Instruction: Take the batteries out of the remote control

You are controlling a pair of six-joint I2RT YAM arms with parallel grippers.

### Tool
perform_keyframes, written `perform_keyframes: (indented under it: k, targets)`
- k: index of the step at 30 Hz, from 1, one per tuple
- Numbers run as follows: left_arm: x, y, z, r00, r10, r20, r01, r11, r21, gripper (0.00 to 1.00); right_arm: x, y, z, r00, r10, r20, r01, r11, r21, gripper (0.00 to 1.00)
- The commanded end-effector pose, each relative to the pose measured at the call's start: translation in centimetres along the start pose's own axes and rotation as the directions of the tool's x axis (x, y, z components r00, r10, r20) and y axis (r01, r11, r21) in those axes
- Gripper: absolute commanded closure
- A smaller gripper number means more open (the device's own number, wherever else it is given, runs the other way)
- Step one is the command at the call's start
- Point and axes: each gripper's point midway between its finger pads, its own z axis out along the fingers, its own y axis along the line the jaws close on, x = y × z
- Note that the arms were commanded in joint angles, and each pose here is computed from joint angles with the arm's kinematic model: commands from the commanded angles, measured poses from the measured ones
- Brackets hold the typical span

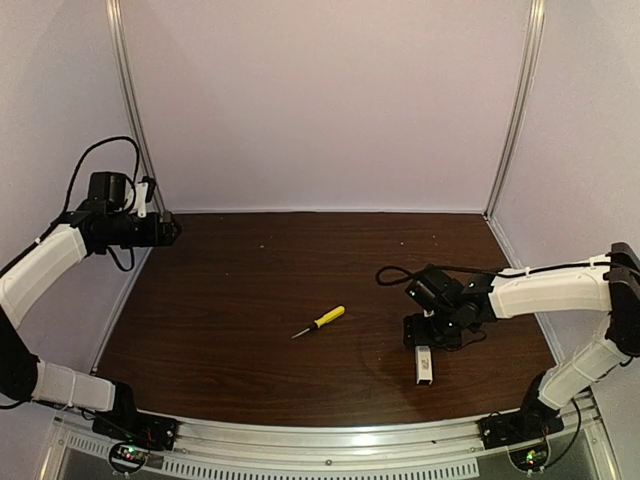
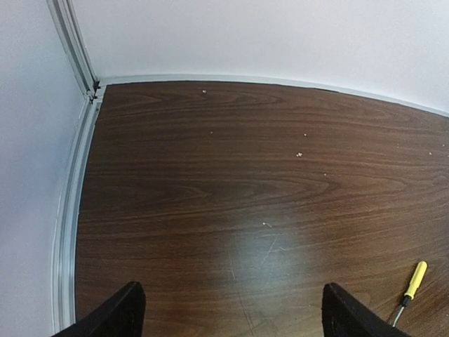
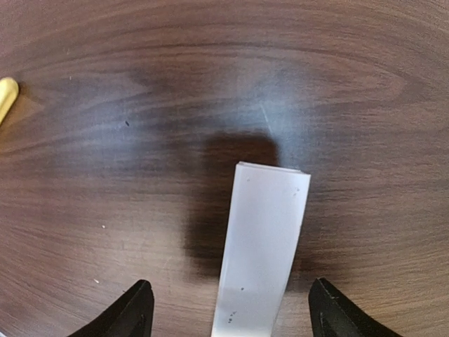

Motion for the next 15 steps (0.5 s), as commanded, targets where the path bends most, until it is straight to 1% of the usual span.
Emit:
perform_keyframes:
  k: [1, 4, 7, 12, 15]
  targets:
    - [-0.1, -0.2, -0.4, 1.000, 0.026, 0.018, -0.026, 0.999, 0.018, 0.12, 1.6, -0.8, 0.7, 0.999, -0.002, -0.038, 0.004, 0.999, 0.048, 0.28]
    - [-0.1, -0.2, -0.7, 0.999, 0.029, 0.023, -0.029, 0.999, 0.015, 0.13, 2.2, -1.1, 1.1, 0.998, -0.008, -0.058, 0.012, 0.998, 0.068, 0.30]
    - [0.0, -0.1, -0.8, 0.999, 0.031, 0.029, -0.031, 0.999, 0.008, 0.13, 2.6, -1.2, 1.6, 0.997, -0.020, -0.074, 0.026, 0.996, 0.083, 0.36]
    - [0.0, -0.1, -0.9, 0.999, 0.034, 0.029, -0.034, 0.999, 0.006, 0.14, 2.8, -0.9, 2.2, 0.995, -0.036, -0.091, 0.044, 0.995, 0.086, 0.52]
    - [0.0, -0.1, -0.9, 0.999, 0.035, 0.029, -0.035, 0.999, 0.006, 0.15, 2.9, -0.9, 2.4, 0.994, -0.048, -0.097, 0.056, 0.995, 0.087, 0.63]
